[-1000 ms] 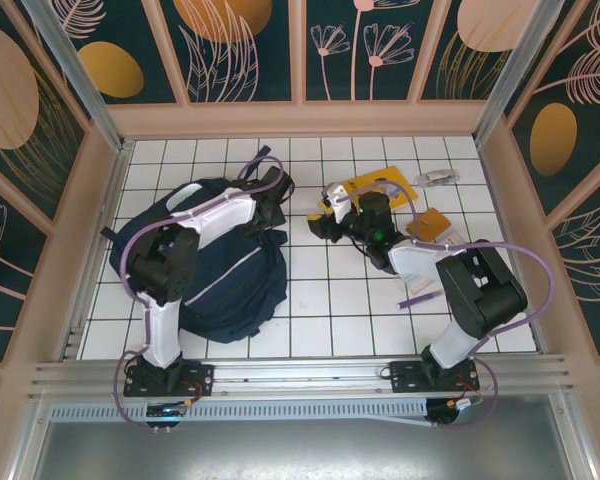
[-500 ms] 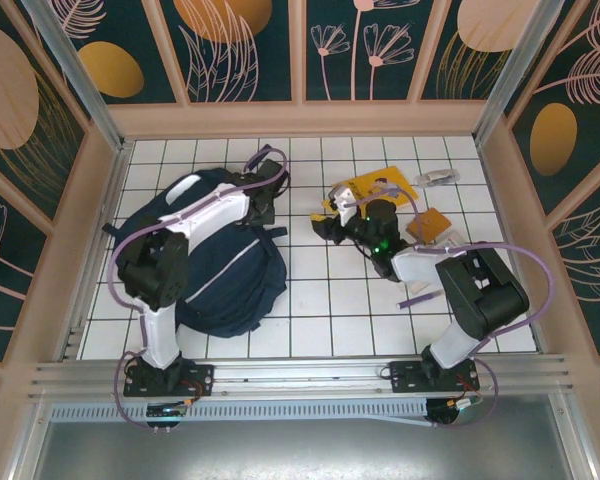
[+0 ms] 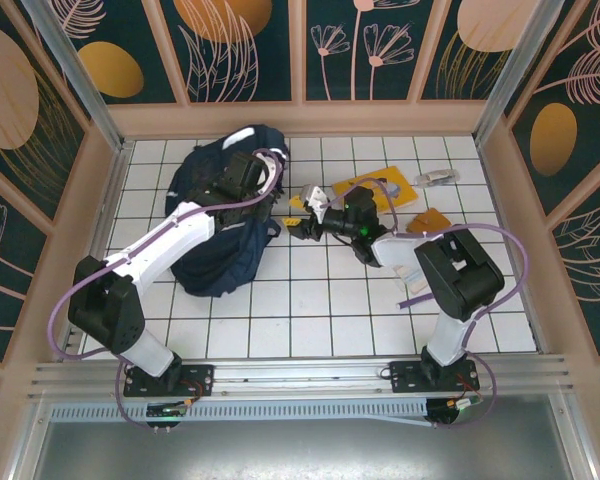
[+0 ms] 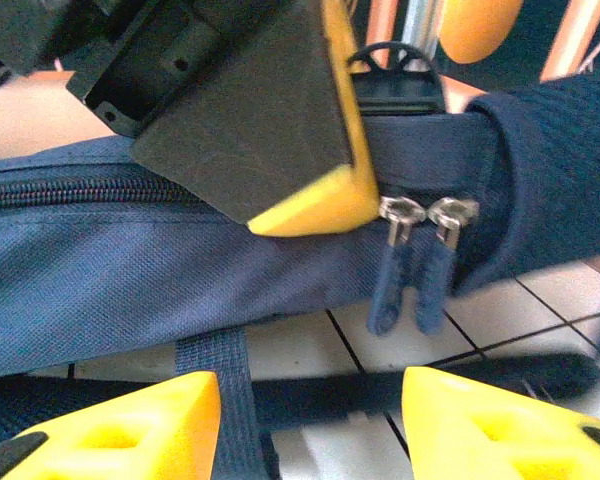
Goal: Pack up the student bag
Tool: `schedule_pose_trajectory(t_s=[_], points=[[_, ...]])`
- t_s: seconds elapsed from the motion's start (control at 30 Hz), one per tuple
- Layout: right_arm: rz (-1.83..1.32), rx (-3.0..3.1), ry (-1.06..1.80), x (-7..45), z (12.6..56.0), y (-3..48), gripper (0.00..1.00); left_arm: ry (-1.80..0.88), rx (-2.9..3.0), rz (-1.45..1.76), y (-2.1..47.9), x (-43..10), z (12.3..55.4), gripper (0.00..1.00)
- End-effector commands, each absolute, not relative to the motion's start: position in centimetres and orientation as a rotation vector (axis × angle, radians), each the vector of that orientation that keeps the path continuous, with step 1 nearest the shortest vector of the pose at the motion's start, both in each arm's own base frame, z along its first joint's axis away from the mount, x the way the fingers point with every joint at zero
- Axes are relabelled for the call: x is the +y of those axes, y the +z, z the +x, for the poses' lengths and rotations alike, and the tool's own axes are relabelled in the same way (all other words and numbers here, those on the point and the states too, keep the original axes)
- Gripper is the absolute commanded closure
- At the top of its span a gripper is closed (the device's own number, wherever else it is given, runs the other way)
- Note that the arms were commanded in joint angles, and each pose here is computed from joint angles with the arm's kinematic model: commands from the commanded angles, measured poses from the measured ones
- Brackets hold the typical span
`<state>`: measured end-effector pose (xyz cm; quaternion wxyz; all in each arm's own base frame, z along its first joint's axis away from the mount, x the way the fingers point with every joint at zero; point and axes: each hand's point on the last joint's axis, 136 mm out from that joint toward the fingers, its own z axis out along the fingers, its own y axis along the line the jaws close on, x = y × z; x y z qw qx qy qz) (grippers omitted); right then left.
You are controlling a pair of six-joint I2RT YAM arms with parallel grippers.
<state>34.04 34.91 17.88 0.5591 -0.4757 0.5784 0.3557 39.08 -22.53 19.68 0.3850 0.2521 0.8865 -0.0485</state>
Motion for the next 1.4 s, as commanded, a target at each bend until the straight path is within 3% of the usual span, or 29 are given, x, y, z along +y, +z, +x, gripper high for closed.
schedule_pose_trajectory(t_s=[0.0, 0.5, 0.67, 0.97, 1.37], points=[[-1.182, 1.308, 0.859, 35.9, 33.4, 18.3, 0.49, -0.227, 2.076, 0.663, 24.8, -25.0, 41.0, 1.0], [-0.966, 1.322, 0.881, 33.0, 33.2, 19.2, 0.5, -0.44, 2.154, 0.733, 23.8, -27.4, 38.9, 1.0], [-0.895, 1.3, 0.822, 32.2, 33.4, 19.8, 0.56, -0.504, 2.193, 0.746, 23.2, -28.1, 38.3, 1.0], [-0.868, 1.275, 0.629, 32.5, 34.8, 19.1, 0.77, -0.696, 2.221, 0.683, 24.4, -30.3, 38.0, 1.0], [-0.714, 1.282, 0.45, 30.5, 36.6, 19.9, 0.66, -0.79, 2.281, 0.703, 23.9, -31.1, 36.9, 1.0]])
